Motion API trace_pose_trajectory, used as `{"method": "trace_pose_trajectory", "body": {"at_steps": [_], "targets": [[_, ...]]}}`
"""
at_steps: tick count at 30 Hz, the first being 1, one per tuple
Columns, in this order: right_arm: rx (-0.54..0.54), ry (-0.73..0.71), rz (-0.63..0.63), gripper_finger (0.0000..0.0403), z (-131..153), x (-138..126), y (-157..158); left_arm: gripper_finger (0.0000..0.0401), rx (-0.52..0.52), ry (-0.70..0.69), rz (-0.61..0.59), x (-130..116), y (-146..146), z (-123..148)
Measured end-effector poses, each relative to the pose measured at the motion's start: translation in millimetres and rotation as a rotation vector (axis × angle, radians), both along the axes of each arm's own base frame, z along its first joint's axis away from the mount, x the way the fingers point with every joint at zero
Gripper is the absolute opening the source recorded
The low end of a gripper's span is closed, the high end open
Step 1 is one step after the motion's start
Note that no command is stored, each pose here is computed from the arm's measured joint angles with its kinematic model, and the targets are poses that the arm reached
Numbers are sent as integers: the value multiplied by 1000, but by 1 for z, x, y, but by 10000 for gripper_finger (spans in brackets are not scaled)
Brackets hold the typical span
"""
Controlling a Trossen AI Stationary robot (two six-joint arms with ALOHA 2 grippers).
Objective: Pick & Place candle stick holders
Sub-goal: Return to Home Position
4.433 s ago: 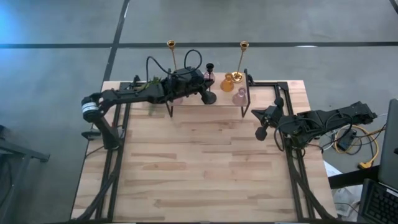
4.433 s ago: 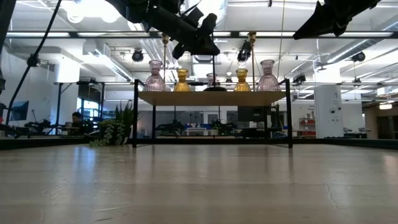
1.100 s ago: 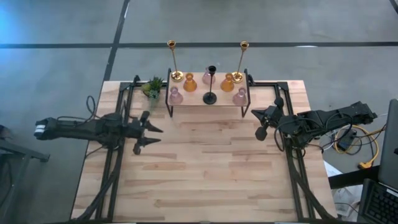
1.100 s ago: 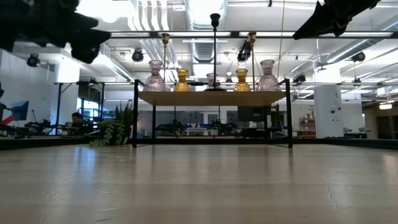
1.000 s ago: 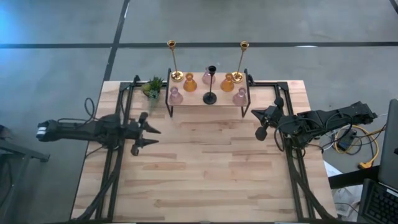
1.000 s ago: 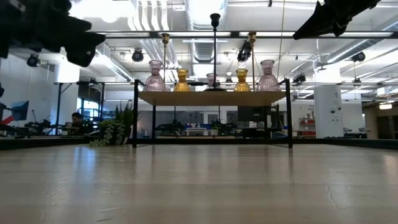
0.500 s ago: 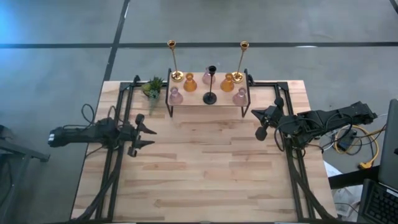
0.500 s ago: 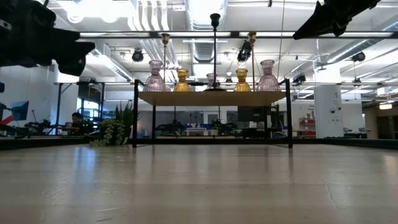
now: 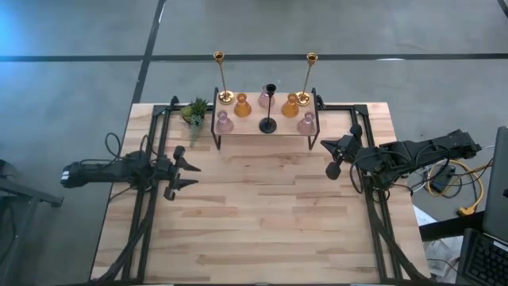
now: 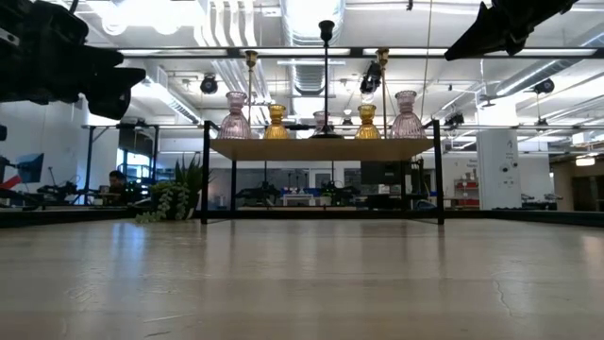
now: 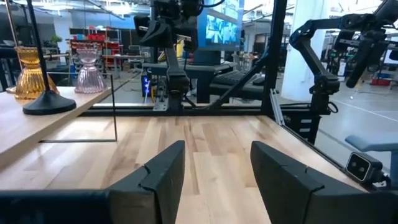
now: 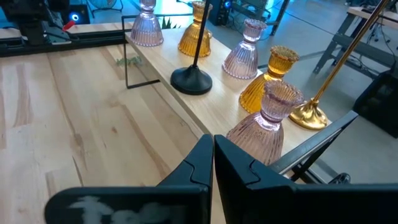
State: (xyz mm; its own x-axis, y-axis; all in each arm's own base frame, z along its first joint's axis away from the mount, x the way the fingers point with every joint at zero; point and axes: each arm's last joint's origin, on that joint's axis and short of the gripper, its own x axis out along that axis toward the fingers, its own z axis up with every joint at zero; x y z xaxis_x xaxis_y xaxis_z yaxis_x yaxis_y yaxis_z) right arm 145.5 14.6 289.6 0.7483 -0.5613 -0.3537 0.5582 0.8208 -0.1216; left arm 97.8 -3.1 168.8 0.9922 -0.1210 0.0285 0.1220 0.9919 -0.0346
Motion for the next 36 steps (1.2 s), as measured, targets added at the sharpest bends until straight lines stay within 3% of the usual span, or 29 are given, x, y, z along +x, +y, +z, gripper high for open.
{"method": "trace_pose_trajectory", "body": {"at_steps": [14,18,21,24,31,36], "targets": [[-2,-4,-1,8,0,0,0,188,-4,5,-2,0,0,0],[30,-112,0,8,6,2,0,188,-4,5,-2,0,0,0],[-48,-203,56,8,4,4,1,188,-4,5,-3,0,0,0],[-108,-276,173,8,-13,1,-1,188,-4,5,-3,0,0,0],[-40,-405,298,8,-65,-13,-10,188,-4,5,-3,0,0,0],[-33,-431,446,8,-87,-22,-15,188,-3,5,-3,0,0,0]]}}
